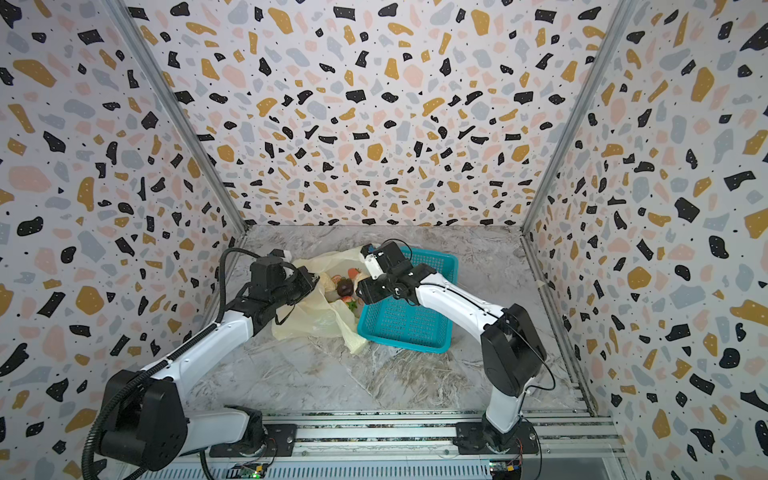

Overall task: Place the fruits into the plastic bag
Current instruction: 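Carry the second pale pear into the bag and open the right gripper, then withdraw the right gripper from the bag toward the basket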

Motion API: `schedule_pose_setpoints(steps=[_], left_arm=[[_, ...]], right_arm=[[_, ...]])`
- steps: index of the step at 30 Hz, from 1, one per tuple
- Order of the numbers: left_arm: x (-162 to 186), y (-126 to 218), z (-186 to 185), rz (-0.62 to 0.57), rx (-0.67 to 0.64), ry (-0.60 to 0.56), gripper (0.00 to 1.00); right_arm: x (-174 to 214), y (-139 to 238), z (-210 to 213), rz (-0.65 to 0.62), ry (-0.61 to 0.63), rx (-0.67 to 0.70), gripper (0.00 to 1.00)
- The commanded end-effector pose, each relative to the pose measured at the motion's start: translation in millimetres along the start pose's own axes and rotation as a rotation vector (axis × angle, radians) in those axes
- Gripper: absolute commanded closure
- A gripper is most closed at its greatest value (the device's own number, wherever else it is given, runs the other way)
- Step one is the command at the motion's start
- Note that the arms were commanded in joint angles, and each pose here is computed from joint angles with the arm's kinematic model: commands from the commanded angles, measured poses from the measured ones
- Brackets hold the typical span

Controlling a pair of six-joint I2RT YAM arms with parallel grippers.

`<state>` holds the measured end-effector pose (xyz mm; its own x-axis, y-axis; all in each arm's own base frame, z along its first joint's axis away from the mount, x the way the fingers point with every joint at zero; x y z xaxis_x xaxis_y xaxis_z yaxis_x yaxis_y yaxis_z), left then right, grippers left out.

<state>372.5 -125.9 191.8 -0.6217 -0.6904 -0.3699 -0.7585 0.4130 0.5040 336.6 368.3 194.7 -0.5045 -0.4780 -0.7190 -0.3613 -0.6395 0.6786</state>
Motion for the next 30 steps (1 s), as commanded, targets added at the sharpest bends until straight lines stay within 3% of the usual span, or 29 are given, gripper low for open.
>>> schedule_pose_setpoints(steps=[1,12,18,23,30], left_arm=[[-6,4,-25,-0.013,0.077,-0.037,1.00],[-20,21,-46,-0.094,0.157,-0.039,1.00],[-16,15,-42,-0.068,0.141,-0.054,1.00],[-14,11,-39,-0.051,0.131,-0.054,1.00],[-13,9,-34,-0.051,0.117,-0.053,1.00]], right_arm=[[-26,-10,8,-0.024,0.041,0.027,0.43],[-70,-88,-15,0.010,-0.016,0.096,0.41],[-89,-100,-25,-0.089,-0.037,0.078,0.29],[-107,-87,-31,-0.156,-0.067,0.039,0.17],[-116,-28,-11,-0.198,0.012,0.023,0.15]])
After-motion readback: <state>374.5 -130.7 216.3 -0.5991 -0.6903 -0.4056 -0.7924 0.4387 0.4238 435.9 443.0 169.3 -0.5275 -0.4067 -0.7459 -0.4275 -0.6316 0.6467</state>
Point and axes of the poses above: each gripper's point midway between its finger pads, its own y axis back along the fingers, its own z axis along the line the jaws close on, x = y × z, the point moved 1 cm from there along y, back along the fingers, and after that the axes turned 10 degrees about y, right-handed, at the moved point
